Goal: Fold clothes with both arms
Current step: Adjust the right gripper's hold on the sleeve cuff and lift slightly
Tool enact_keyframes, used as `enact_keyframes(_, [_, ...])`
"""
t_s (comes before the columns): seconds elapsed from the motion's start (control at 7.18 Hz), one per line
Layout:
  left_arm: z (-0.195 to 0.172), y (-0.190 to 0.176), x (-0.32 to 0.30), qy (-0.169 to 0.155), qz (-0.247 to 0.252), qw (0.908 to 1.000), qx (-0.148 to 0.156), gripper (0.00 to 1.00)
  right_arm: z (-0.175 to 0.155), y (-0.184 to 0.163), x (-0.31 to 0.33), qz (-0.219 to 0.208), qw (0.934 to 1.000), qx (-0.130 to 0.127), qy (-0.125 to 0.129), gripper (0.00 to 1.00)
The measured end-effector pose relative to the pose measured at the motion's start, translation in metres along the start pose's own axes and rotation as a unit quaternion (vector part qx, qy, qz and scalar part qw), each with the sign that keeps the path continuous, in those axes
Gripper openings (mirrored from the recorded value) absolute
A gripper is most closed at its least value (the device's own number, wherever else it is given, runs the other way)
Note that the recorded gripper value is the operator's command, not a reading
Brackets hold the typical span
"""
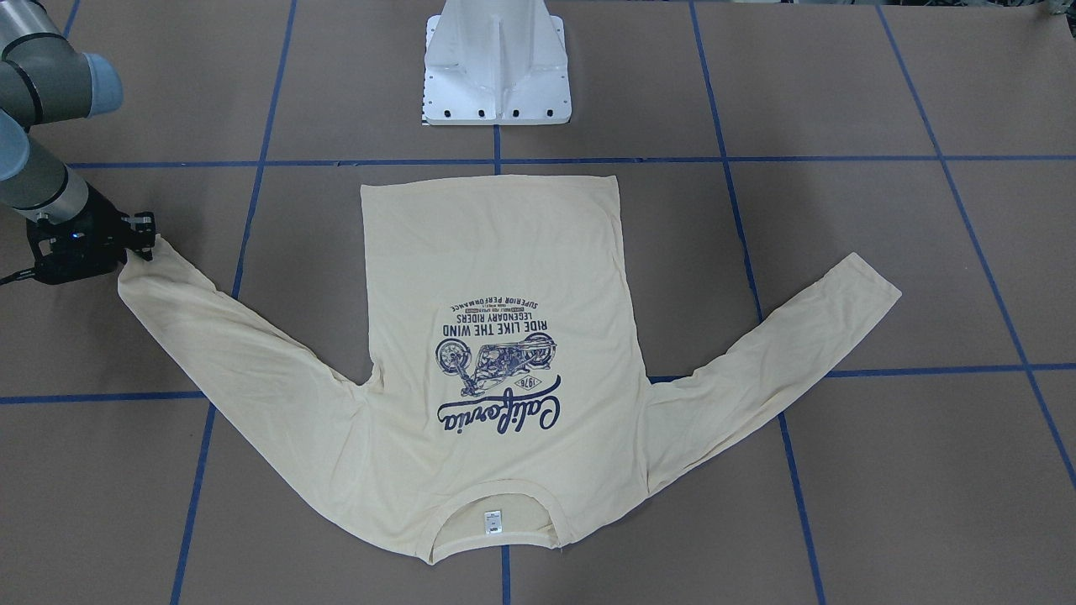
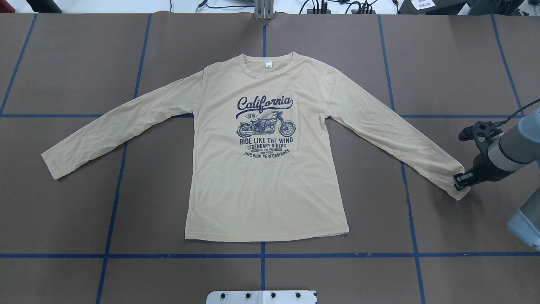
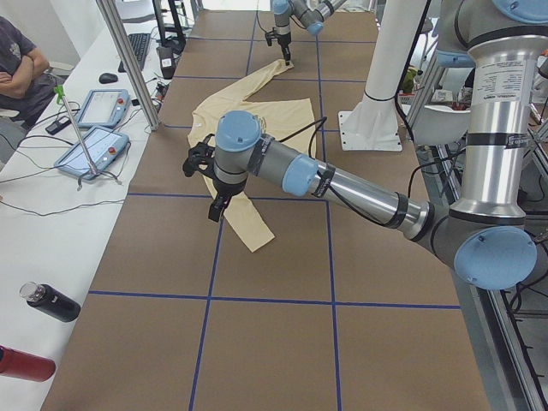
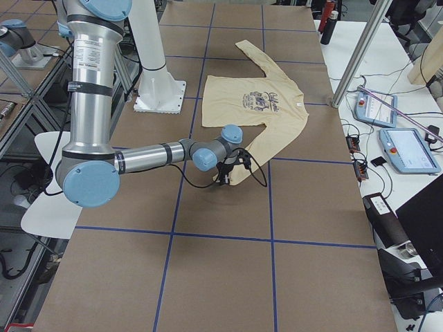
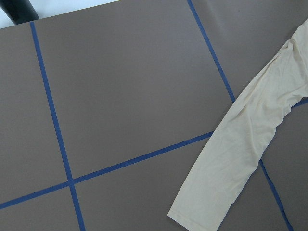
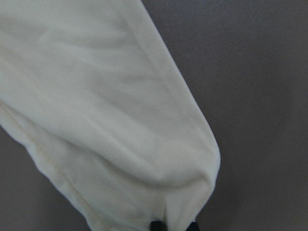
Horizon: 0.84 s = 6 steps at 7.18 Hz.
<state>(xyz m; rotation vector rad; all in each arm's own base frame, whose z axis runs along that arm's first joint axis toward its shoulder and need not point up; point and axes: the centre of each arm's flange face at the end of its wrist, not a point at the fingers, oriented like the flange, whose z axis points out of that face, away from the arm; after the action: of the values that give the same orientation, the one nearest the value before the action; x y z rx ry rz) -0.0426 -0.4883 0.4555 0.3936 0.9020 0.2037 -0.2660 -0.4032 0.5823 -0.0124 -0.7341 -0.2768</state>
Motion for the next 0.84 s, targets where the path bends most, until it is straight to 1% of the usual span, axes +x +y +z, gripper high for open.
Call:
enact_keyframes(0.14, [-0.001, 0.0, 0.001, 0.0, 0.001, 1.0, 0.001, 1.0, -0.003, -0.002, -0.004, -0.003, 1.0, 0.003, -0.004, 0.0])
enact_keyframes(0.28, [-0.002, 0.0, 0.002, 0.0, 0.001, 1.0, 0.001, 1.0, -0.014, -0.005, -0.009, -0.007, 0.9998, 0.013, -0.011, 0.0])
enact_keyframes(0.42, [-0.004, 0.0, 0.003, 0.0, 0.0, 1.0, 0.001, 1.0, -0.037, -0.01, -0.012, -0.005, 0.9992, 0.03, -0.025, 0.0])
enact_keyframes(0.56, [-0.005, 0.0, 0.004, -0.001, 0.0, 1.0, 0.002, 1.0, -0.07, -0.019, -0.013, -0.001, 0.9974, 0.053, -0.048, 0.0])
enact_keyframes(0.84, [-0.007, 0.0, 0.005, 0.0, 0.0, 1.0, 0.003, 1.0, -0.137, -0.05, -0.034, -0.008, 0.99, 0.111, -0.087, 0.0])
